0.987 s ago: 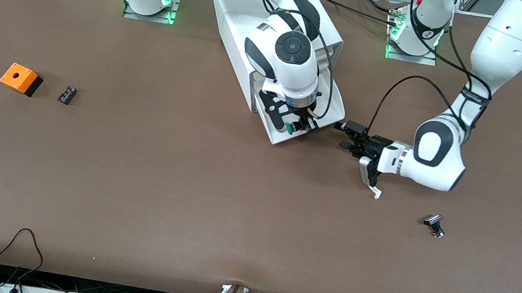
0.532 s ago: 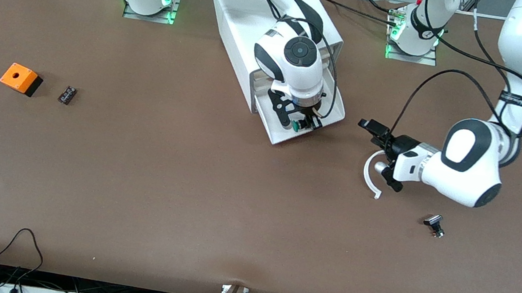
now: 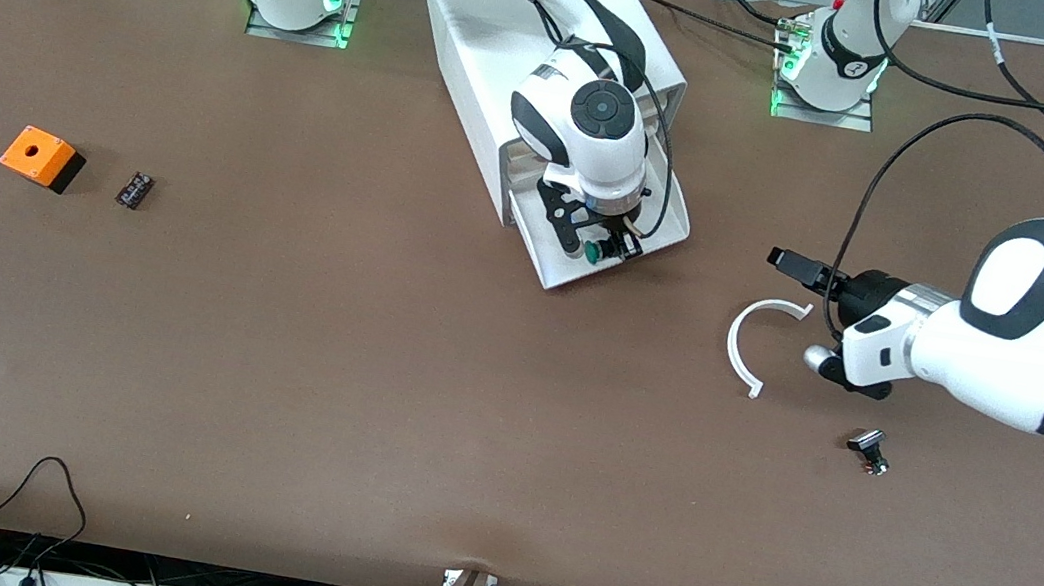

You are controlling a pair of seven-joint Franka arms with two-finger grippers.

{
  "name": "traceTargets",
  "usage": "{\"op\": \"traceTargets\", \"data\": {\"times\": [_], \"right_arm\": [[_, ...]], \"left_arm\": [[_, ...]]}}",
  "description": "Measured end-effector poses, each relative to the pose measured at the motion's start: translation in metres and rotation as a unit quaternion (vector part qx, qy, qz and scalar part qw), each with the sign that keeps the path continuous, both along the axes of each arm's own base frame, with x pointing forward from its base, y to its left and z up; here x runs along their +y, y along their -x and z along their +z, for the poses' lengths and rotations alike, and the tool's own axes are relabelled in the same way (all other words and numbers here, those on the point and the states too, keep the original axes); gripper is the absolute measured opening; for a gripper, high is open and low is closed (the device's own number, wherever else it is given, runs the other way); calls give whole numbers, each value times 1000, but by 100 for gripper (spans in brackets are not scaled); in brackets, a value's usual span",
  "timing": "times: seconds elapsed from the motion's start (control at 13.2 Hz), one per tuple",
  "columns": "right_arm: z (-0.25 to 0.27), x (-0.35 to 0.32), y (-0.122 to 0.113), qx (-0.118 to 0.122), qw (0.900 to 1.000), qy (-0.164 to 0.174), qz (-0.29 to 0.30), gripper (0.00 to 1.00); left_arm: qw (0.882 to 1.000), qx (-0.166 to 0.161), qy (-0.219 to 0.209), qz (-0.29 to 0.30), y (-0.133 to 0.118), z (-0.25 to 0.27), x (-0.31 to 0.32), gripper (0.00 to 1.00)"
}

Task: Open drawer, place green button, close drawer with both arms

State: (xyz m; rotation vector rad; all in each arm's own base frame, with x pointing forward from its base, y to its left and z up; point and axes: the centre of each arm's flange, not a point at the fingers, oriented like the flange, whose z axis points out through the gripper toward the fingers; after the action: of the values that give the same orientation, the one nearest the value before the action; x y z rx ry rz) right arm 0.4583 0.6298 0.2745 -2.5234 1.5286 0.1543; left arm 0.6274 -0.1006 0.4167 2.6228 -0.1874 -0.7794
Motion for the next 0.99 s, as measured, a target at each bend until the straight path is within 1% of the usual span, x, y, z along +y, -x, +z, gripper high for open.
{"op": "traceTargets", "data": {"times": [0.15, 0.3, 0.38, 0.46, 0.53, 0.61, 0.68, 0.84, 0.99], "right_arm": [[8, -3, -5, -6, 1000, -2, -3, 82], [25, -13, -21, -17, 1000, -6, -14, 100], [37, -22, -33, -25, 1000, -10, -15, 100], [52, -32, -45, -36, 999, -15, -6, 100], [67, -45, -60, -48, 999, -17, 7, 100], [79, -64, -77, -55, 998, -12, 22, 100], [88, -86, -96, -58, 997, -4, 44, 100], [106, -133, -130, -65, 992, 5, 112, 100], [126, -179, -155, -63, 978, 8, 198, 100]], "left_arm": [[997, -18, -78, 6, 0, 33, 0, 100], [986, -53, -159, -11, 2, 71, -11, 100], [980, -73, -182, -15, 1, 89, -16, 100], [977, -90, -191, -15, 0, 101, -18, 100], [976, -103, -194, -11, -3, 107, -15, 100], [974, -113, -194, -4, -8, 109, -12, 100], [974, -116, -194, 0, -10, 107, -9, 100], [974, -116, -194, 2, -14, 99, -10, 100], [970, -135, -200, 30, -24, 89, -24, 100]]}}
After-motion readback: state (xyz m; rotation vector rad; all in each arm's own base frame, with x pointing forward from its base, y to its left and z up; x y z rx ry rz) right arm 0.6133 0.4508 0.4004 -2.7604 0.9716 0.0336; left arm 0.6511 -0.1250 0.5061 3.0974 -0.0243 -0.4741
